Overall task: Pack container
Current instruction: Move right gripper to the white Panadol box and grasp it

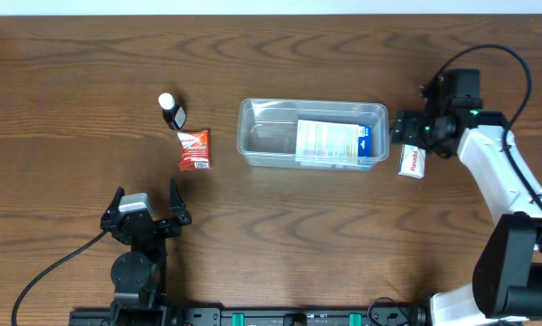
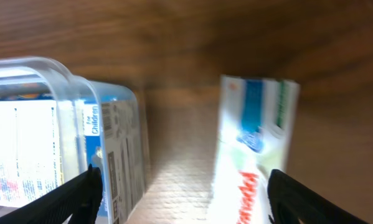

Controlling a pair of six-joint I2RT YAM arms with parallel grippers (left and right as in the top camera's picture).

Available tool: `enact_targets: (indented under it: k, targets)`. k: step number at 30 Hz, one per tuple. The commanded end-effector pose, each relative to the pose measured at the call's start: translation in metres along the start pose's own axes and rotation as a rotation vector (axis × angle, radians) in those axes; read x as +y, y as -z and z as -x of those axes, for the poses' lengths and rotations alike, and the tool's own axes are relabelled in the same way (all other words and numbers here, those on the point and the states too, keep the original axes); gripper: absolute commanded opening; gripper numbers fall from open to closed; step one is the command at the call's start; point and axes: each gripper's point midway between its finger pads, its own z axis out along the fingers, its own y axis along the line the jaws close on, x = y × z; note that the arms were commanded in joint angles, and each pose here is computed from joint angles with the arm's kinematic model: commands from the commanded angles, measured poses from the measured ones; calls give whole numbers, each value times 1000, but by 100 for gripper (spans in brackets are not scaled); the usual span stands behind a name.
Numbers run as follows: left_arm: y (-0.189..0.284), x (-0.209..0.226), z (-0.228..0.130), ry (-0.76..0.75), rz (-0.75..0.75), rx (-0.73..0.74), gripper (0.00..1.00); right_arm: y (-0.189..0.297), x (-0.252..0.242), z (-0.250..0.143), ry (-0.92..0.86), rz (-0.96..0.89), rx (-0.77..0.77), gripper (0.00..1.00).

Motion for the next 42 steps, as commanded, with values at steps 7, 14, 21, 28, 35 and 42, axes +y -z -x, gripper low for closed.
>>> enact_targets:
  k: [7,14,21,28,35,42]
  targets:
    - [-2,2,-17,-18,8,39,98,-5,21,-5,133,-29,-2,86]
    - [-2,2,-17,-18,8,39,98,-1,-12,-5,149,-181,4,88]
    - [-2,2,-17,-18,8,39,98,0,-18,-8,187,-206,23,88]
    - [-2,2,-17,-18,8,39,98,1,-25,-7,146,-213,21,88]
    - [-2,2,-17,-18,8,39,98,-2,-38,-4,108,-188,23,83]
    - [-2,2,-17,-18,8,39,98,-15,-41,-2,192,-164,38,85]
